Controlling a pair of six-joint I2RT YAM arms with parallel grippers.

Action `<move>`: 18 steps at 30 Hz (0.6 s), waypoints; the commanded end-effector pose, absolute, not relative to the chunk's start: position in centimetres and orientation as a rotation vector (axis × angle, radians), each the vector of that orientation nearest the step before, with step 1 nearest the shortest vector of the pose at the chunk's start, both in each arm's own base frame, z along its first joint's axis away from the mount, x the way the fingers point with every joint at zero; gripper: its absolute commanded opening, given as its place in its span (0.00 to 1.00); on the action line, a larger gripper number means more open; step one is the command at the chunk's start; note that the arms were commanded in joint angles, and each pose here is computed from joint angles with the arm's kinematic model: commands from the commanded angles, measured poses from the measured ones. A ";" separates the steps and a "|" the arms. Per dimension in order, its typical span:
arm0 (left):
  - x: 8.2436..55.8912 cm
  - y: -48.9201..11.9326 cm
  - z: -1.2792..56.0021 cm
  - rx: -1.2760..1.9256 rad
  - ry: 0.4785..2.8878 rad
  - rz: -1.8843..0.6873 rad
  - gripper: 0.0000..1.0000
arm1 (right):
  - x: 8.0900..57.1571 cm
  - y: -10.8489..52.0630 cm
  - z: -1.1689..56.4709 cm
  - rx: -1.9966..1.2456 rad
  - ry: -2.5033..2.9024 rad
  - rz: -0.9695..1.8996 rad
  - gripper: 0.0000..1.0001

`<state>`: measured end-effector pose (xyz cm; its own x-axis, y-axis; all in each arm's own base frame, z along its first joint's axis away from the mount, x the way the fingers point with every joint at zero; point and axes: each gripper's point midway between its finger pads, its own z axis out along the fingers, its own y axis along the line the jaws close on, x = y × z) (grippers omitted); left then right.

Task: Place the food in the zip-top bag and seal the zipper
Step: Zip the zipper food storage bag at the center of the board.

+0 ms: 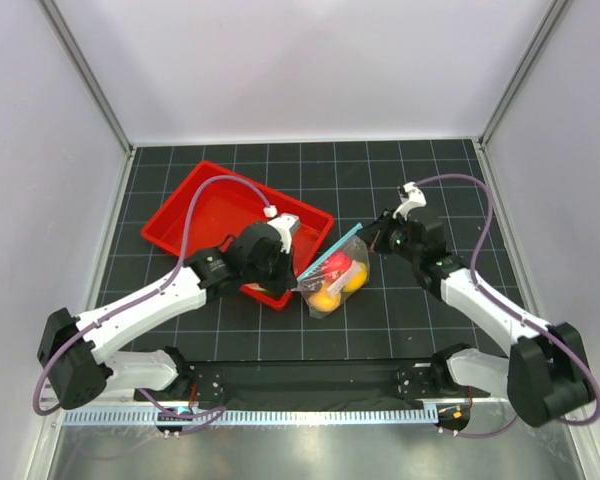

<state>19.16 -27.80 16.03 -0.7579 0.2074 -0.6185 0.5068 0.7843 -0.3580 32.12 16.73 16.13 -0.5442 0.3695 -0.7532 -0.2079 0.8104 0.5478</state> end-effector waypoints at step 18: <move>20.3 -18.8 21.5 0.090 2.081 -0.586 0.96 | 30.8 12.4 22.1 0.145 1.800 0.596 0.88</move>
